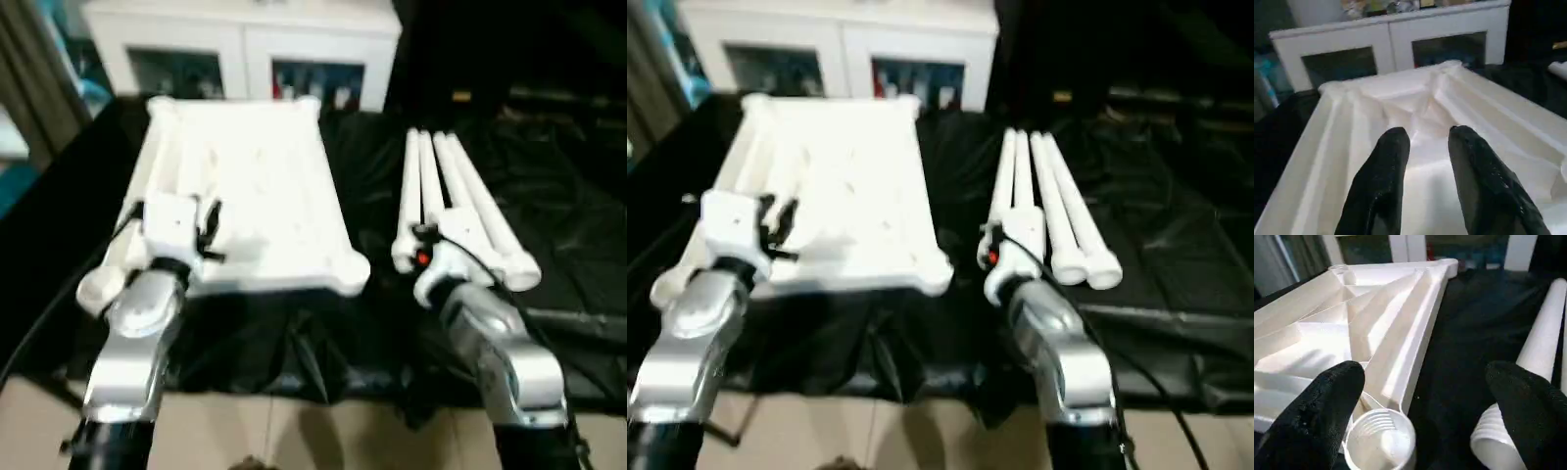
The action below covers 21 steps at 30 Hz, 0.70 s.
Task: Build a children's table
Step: Move to table
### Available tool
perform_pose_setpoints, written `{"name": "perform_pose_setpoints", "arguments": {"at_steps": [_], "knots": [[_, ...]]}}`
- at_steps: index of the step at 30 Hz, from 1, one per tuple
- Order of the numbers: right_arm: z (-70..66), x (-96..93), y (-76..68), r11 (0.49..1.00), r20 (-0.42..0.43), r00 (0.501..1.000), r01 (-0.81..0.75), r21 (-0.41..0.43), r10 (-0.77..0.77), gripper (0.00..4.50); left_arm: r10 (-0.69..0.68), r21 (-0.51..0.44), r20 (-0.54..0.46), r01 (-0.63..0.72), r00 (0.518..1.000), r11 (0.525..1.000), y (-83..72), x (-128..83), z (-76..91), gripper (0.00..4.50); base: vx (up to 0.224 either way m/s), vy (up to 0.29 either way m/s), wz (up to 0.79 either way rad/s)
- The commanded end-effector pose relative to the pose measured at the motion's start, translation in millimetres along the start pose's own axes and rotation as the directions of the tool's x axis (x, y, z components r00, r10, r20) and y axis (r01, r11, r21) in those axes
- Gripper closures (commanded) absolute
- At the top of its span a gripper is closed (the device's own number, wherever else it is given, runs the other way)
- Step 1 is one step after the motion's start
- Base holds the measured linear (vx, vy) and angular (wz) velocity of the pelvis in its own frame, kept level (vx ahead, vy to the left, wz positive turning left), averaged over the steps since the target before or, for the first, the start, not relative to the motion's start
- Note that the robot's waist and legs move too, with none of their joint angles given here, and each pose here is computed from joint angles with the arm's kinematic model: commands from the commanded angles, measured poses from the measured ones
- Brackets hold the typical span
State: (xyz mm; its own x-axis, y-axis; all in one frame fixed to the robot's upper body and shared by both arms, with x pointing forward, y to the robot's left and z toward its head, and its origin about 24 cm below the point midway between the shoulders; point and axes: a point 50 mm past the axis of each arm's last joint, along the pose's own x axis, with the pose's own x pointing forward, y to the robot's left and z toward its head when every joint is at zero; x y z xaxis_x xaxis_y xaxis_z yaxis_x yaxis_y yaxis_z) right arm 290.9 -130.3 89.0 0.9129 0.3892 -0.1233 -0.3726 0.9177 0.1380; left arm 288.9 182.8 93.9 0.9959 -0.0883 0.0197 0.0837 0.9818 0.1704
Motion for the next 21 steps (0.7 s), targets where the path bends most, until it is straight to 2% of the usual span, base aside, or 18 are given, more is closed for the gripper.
{"name": "perform_pose_setpoints", "arguments": {"at_steps": [1, 3, 8, 10, 16, 19, 21], "knots": [[2.3, -3.8, -8.0, 1.000, -0.002, 1.000, 0.018, -0.017, -0.018, 0.00, -0.018, 0.000, 0.006, 0.018, 1.000, 1.000, -6.9, -1, 0.8, 2.88, -0.099, -0.078, -0.11], [3.7, -3.4, -13.6, 0.998, 0.002, 1.000, 0.029, -0.054, -0.028, 0.00, -0.045, -0.014, 0.000, 0.045, 0.999, 0.999, -9.6, -7, -4.7, 2.88, -0.102, -0.098, -0.05], [4.6, -4.3, -15.2, 0.999, 0.006, 1.000, 0.015, -0.044, -0.015, 0.00, -0.063, -0.016, -0.006, 0.062, 0.998, 0.998, -14.1, -12, -8.9, 2.88, -0.078, -0.048, -0.06], [5.0, -5.4, -14.6, 0.999, 0.009, 1.000, 0.008, -0.036, -0.008, 0.00, -0.072, -0.026, -0.006, 0.072, 0.997, 0.997, -16.6, -12, -9.0, 2.88, -0.064, -0.011, -0.07], [2.0, -5.3, -7.5, 0.994, -0.011, 1.000, -0.022, -0.109, 0.021, 0.00, -0.085, -0.023, 0.005, 0.085, 0.996, 0.996, -16.0, -10, -5.2, 2.88, 0.003, 0.011, 0.20], [0.1, -7.0, -8.6, 1.000, 0.004, 1.000, 0.013, -0.005, -0.013, 0.00, -0.102, -0.013, 0.009, 0.103, 0.995, 0.995, -16.3, -9, -3.9, 2.88, 0.070, 0.021, 0.47], [-1.1, -7.5, -8.0, 1.000, -0.002, 1.000, 0.008, -0.024, -0.008, 0.00, -0.117, -0.011, 0.011, 0.118, 0.993, 0.993, -17.4, -9, -3.4, 2.88, 0.114, 0.045, 0.18]]}}
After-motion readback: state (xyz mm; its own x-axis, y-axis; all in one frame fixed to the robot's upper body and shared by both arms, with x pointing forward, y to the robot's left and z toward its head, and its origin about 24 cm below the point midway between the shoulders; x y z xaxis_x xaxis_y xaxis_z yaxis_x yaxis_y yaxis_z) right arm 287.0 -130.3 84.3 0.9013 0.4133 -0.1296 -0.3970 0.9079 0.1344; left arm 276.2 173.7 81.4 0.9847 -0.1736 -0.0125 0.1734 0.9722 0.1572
